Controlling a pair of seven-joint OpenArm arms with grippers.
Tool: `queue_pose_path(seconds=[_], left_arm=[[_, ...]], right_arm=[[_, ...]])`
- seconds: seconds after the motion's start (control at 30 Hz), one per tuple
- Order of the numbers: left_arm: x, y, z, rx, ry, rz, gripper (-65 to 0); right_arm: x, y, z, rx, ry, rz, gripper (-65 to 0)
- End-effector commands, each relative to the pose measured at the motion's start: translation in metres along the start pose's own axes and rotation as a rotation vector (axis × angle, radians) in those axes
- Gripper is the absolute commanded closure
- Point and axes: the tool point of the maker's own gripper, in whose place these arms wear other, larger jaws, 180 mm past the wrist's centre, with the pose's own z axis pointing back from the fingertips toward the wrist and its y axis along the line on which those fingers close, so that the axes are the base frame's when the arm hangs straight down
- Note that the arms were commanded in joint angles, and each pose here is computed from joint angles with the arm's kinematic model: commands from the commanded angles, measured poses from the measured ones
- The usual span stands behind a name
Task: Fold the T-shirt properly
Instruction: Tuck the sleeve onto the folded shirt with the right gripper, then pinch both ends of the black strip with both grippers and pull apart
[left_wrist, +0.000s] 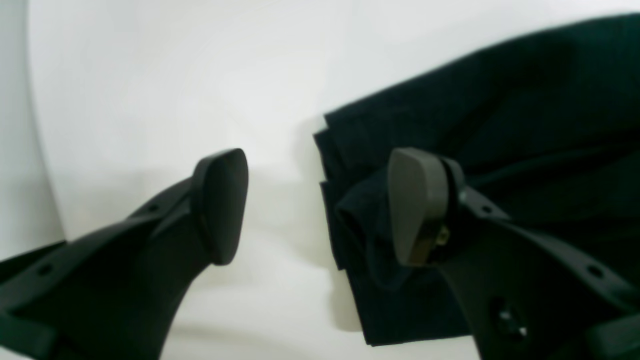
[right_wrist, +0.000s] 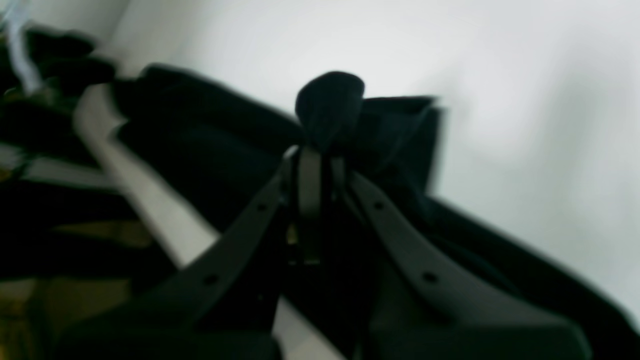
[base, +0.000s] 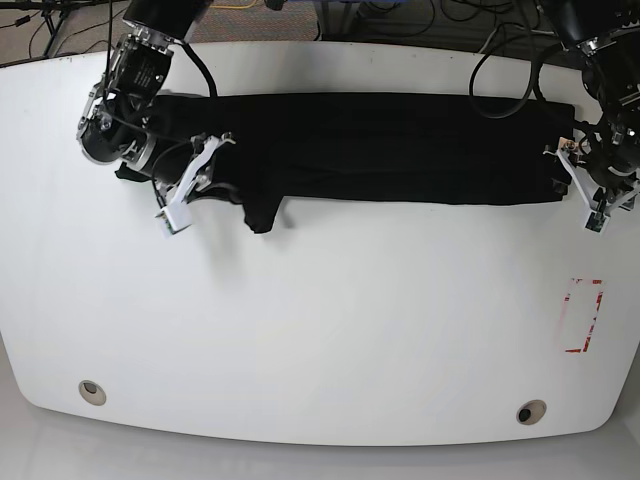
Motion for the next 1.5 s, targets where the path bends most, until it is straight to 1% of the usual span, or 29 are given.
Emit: queue_pose_path(seconds=[0.0,0.07,0.27,0.33,0.37,0.43,0.57,0.63,0.67,0.73,0.77,0.87,1.0,1.07,1.13,1.17,1.2,1.23,1.27,1.3,1.37,1.4,1.47], left_arm=[[0.009,0.009,0.004,0.019,-0.031,-0.004,-39.9],[0.009,0.009,0.004,0.019,-0.031,-0.004,-39.9],[0.009,0.009,0.004,0.019,-0.031,-0.004,-39.7],[0.009,0.009,0.004,0.019,-0.031,-0.004,-39.7],[0.009,0.009,0.004,0.019,-0.031,-0.004,-39.7],[0.009,0.009,0.004,0.019,-0.031,-0.004,-39.7],[0.009,0.009,0.004,0.019,-0.031,-0.004,-39.7],[0.009,0.009,0.004,0.019,-0.031,-0.004,-39.7],[0.009,0.009,0.004,0.019,-0.031,-0.004,-39.7],[0.009,0.008,0.004,0.02,-0.031,-0.006,-39.7],[0.01,0.008,0.005,0.02,-0.035,-0.007,-39.7],[0.013,0.006,0.006,0.017,-0.041,-0.015,-39.7],[0.023,-0.004,0.011,0.018,-0.078,-0.011,-39.7],[0.025,-0.006,0.015,0.024,-0.096,0.004,-39.7],[0.019,-0.011,0.017,0.024,-0.097,0.031,-39.7],[0.017,-0.015,0.017,0.02,-0.1,0.049,-39.7],[0.016,-0.017,0.017,0.019,-0.104,0.061,-39.7],[0.015,-0.018,0.018,0.019,-0.109,0.08,-39.7],[0.013,-0.021,0.017,0.016,-0.111,0.101,-39.7],[0.01,-0.023,0.017,0.014,-0.111,0.114,-39.7],[0.008,-0.029,0.015,0.003,-0.113,0.145,-39.7],[0.005,-0.031,0.015,0.0,-0.11,0.154,-39.7],[-0.004,-0.039,0.013,-0.016,-0.092,0.168,-39.4]], right_arm=[[0.006,0.018,0.0,0.08,-0.024,0.027,0.0],[-0.004,0.031,-0.003,0.135,0.003,0.024,0.0],[-0.03,0.056,-0.015,0.224,0.089,0.017,-0.5],[-0.037,0.063,-0.019,0.249,0.113,0.015,-3.2],[-0.04,0.066,-0.02,0.259,0.122,0.015,-5.7],[-0.045,0.071,-0.021,0.274,0.136,0.015,-14.1],[-0.052,0.072,-0.019,0.272,0.153,0.005,-39.0],[-0.054,0.07,-0.016,0.267,0.158,0.004,-50.1],[-0.054,0.069,-0.015,0.264,0.158,0.004,-53.3],[-0.053,0.062,-0.011,0.244,0.155,0.002,-62.6],[-0.052,0.06,-0.009,0.235,0.154,0.002,-65.0],[-0.049,0.047,-0.001,0.192,0.136,-0.004,-65.0],[-0.047,0.028,0.012,0.116,0.118,-0.019,-64.2],[-0.044,0.014,0.022,0.062,0.103,-0.021,-61.0],[-0.042,0.004,0.031,0.011,0.088,-0.021,-56.1],[-0.042,0.0,0.036,-0.015,0.079,-0.022,-51.8],[-0.042,-0.003,0.039,-0.034,0.076,-0.022,-49.0],[-0.042,-0.007,0.042,-0.059,0.073,-0.021,-43.8],[-0.043,-0.011,0.046,-0.09,0.076,-0.013,-36.9],[-0.043,-0.012,0.047,-0.106,0.074,-0.007,-32.2],[-0.047,-0.016,0.05,-0.143,0.075,-0.003,-18.7],[-0.048,-0.016,0.05,-0.154,0.068,-0.005,-13.6],[-0.054,-0.019,0.05,-0.19,0.07,-0.007,-1.3]])
